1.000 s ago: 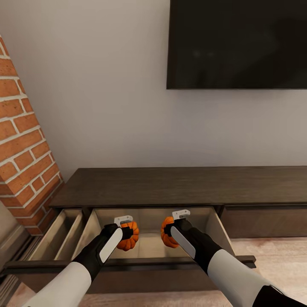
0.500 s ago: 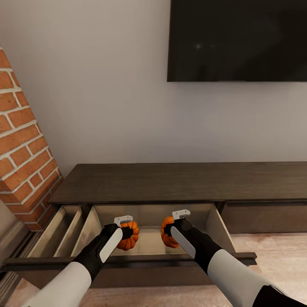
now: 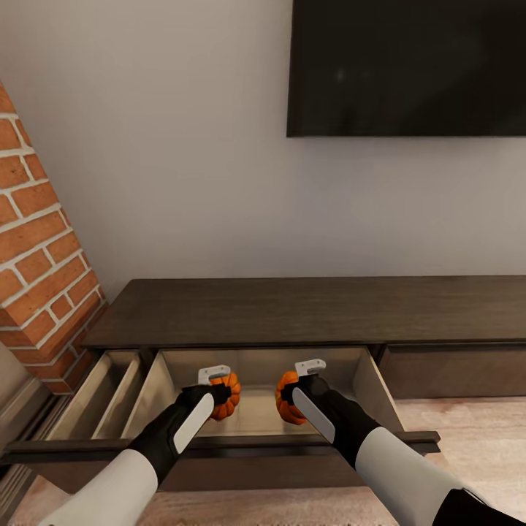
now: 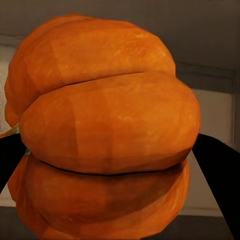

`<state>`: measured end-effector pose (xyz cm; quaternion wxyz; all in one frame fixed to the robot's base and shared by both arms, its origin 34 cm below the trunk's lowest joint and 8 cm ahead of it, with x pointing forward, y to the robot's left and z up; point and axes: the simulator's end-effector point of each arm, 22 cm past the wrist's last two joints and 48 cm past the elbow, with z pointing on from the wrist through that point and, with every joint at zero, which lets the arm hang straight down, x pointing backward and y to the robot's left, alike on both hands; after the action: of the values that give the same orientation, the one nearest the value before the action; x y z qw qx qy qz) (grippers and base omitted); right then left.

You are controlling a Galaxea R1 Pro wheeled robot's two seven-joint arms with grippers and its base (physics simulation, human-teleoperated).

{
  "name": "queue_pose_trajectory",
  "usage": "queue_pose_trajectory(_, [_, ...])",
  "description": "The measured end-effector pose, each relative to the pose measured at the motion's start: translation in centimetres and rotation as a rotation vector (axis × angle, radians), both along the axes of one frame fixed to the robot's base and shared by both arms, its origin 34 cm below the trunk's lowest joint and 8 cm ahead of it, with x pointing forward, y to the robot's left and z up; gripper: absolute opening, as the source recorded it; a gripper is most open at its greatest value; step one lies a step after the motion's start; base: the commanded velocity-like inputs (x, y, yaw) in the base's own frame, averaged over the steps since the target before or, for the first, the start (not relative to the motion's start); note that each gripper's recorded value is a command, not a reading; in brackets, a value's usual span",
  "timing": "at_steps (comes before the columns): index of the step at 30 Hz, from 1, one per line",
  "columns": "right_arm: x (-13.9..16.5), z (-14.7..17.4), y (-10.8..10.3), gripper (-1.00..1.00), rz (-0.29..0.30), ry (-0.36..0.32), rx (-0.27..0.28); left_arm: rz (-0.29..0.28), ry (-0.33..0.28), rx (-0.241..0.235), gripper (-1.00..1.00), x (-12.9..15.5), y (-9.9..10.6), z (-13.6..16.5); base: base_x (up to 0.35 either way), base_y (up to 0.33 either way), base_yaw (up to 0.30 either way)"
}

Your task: Place each of the two pumpkins and all three candles from the living room inside a cabinet in the living room (use any cabinet), then make sure every cabinet is closed, and position the cauldron so it is next to a table in the living room.

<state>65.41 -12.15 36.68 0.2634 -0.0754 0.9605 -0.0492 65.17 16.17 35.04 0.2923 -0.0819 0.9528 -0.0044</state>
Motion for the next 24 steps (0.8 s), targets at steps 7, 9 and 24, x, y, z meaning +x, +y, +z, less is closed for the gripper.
queue_pose_trajectory(7, [0.1, -0.7, 0.1, -1.0, -0.007, -0.005, 0.009, -0.001, 0.0, 0.004, -1.0, -0.1, -0.1, -0.8, 0.0, 0.0, 0.0])
queue_pose_trajectory(9, [0.3, -0.7, 0.1, -1.0, -0.014, -0.015, 0.012, -0.001, 0.0, 0.004, -1.0, 0.0, -0.1, -0.8, 0.0, 0.0, 0.0])
queue_pose_trajectory(24, [0.4, -1.8, 0.2, -1.0, -0.031, -0.027, 0.02, 0.001, 0.016, 0.002, -1.0, -0.3, -0.1, -1.8, 0.0, 0.0, 0.0])
